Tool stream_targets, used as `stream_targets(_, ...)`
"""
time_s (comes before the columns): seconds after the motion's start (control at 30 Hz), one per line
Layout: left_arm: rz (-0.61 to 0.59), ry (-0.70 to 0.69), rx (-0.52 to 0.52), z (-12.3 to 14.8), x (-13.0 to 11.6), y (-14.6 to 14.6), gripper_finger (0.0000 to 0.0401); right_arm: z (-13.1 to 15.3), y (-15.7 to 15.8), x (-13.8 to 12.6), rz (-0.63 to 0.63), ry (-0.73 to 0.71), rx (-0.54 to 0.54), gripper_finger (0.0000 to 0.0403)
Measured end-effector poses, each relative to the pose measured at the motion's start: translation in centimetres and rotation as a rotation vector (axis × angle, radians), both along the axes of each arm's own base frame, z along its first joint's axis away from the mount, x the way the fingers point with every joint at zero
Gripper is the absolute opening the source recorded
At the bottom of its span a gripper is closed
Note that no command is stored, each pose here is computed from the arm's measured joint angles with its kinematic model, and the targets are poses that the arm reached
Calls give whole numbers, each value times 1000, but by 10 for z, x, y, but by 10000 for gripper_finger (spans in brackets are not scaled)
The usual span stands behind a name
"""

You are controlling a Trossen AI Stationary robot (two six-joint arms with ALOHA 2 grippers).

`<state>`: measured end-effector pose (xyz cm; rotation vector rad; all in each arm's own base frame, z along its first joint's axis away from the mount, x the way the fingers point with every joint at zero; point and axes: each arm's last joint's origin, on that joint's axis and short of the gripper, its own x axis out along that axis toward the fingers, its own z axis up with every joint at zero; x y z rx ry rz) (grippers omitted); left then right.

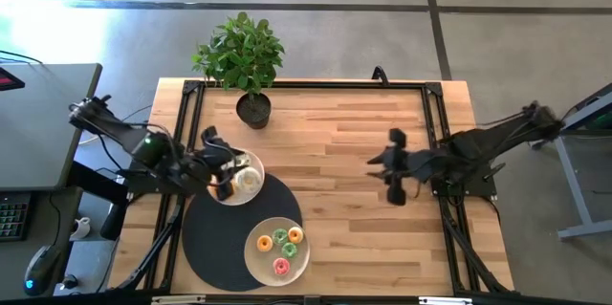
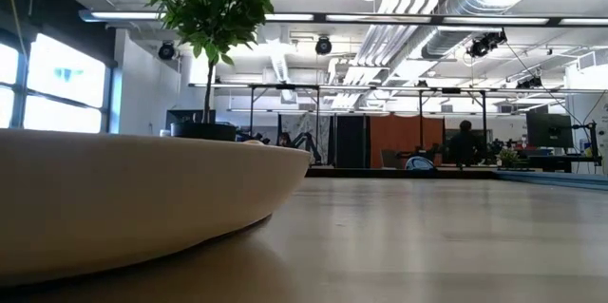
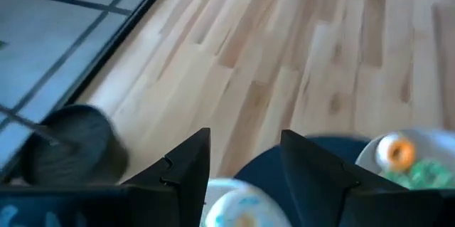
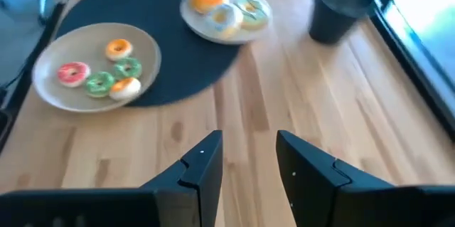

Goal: Pick & Place donuts
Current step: Return to Home Position

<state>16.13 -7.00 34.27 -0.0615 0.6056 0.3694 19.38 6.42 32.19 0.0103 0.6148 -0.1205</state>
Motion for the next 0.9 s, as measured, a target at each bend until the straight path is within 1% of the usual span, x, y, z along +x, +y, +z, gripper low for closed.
stream_targets(0.07, -15, 15, 26, 1, -8, 5, 168, -18, -9, -19, -34, -36, 45, 129)
stream_targets(0.17, -10, -1, 23, -1, -23, 13, 168, -44, -18, -42, -51, -108, 101, 129)
stream_targets(0.27, 30, -49, 9, -4, -39, 23, 168, -63, -25, -60, -48, -187, 132, 129)
stream_targets(0.37, 70, -110, -21, -12, -60, 36, 168, -77, -30, -73, -25, -260, 126, 129)
stream_targets(0.47, 73, -185, -69, -24, -78, 46, 168, -85, -34, -84, -3, -321, 110, 129)
stream_targets(0.53, 46, -244, -112, -35, -82, 48, 168, -89, -37, -89, 8, -348, 102, 129)
stream_targets(0.67, -39, -333, -127, -64, -87, 50, 168, -87, -40, -98, 33, -399, 67, 129)
stream_targets(0.8, -114, -432, -84, -91, -82, 46, 168, -86, -41, -102, 75, -422, 8, 129)
stream_targets(0.9, -178, -511, -16, -109, -76, 42, 168, -84, -41, -102, 89, -438, 10, 129)
